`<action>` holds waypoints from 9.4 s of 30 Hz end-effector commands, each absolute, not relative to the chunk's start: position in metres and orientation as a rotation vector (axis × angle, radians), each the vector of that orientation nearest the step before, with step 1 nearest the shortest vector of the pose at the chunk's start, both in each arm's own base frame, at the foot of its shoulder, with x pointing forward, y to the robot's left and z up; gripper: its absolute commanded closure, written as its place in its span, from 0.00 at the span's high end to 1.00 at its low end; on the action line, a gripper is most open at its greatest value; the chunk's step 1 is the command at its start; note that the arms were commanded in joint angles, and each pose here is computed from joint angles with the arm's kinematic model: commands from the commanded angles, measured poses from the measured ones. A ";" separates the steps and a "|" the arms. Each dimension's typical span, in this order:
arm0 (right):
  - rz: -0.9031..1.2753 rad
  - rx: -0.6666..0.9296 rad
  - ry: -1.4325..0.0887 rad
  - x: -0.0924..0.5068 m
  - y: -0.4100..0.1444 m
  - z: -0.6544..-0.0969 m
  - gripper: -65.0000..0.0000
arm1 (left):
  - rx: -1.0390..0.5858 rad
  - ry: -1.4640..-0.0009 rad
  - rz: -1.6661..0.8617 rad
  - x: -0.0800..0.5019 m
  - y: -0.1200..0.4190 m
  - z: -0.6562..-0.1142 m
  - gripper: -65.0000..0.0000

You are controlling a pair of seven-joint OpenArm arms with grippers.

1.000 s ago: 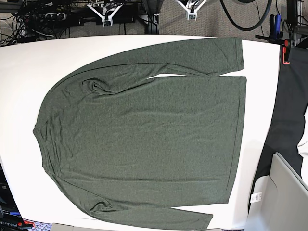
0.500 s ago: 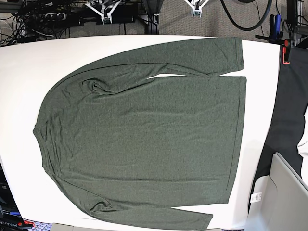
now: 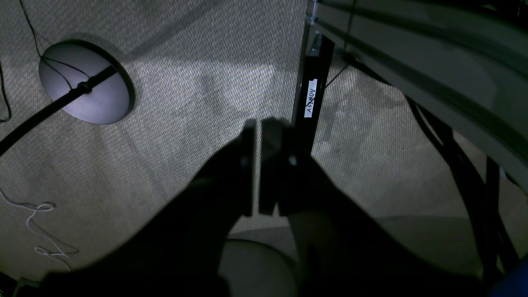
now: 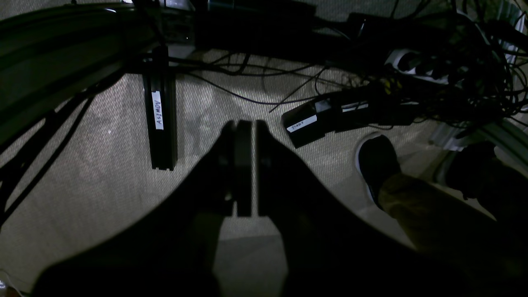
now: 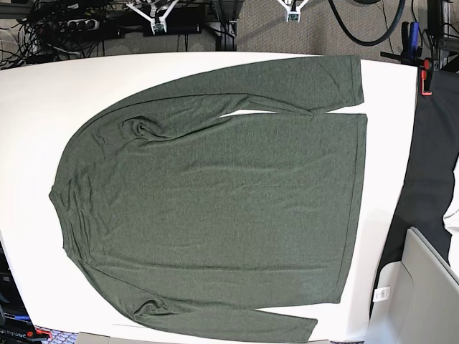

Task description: Fold the T-shirt properly

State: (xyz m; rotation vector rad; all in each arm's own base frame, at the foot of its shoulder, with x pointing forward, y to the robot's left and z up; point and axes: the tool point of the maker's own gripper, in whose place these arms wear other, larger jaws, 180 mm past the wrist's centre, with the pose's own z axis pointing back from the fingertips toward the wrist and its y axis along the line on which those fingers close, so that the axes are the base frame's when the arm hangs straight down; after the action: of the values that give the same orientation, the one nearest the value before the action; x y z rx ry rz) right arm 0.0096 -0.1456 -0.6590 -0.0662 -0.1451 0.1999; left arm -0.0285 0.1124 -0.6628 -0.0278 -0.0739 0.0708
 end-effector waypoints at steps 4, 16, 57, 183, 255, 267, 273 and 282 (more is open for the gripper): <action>0.197 -0.068 -0.147 0.005 -0.147 -0.659 0.00 | -0.026 -0.077 0.068 -0.031 0.113 -0.662 0.00; 0.218 -0.098 -0.234 0.000 -0.160 -0.641 0.00 | 0.007 -0.173 0.062 -0.040 0.129 -0.648 0.00; 0.516 -0.202 -0.840 0.091 -0.191 -0.405 0.00 | 0.114 -0.648 0.224 0.055 0.208 -0.452 0.00; -0.386 0.086 -0.874 0.205 -0.224 -0.355 0.56 | -0.208 -0.664 0.403 0.168 0.215 -0.398 0.00; -0.712 0.389 -0.794 0.217 -0.241 -0.405 0.47 | -0.184 -0.688 0.352 0.168 0.219 -0.385 0.00; -0.795 0.474 -0.780 0.247 -0.226 -0.422 0.47 | -0.183 -0.687 0.351 0.168 0.219 -0.385 0.00; -0.805 0.500 -0.795 0.262 -0.223 -0.420 0.46 | -0.183 -0.687 0.352 0.169 0.219 -0.385 0.00; -0.797 0.509 -0.806 0.265 -0.222 -0.416 0.05 | -0.184 -0.686 0.352 0.168 0.219 -0.385 0.00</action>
State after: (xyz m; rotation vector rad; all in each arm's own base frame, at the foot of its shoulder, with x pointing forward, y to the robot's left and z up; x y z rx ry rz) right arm 0.2748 -0.2295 -0.4039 0.4927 -0.8765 -0.7666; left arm 0.1662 0.2172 -0.3900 -0.1875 -0.6681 0.3614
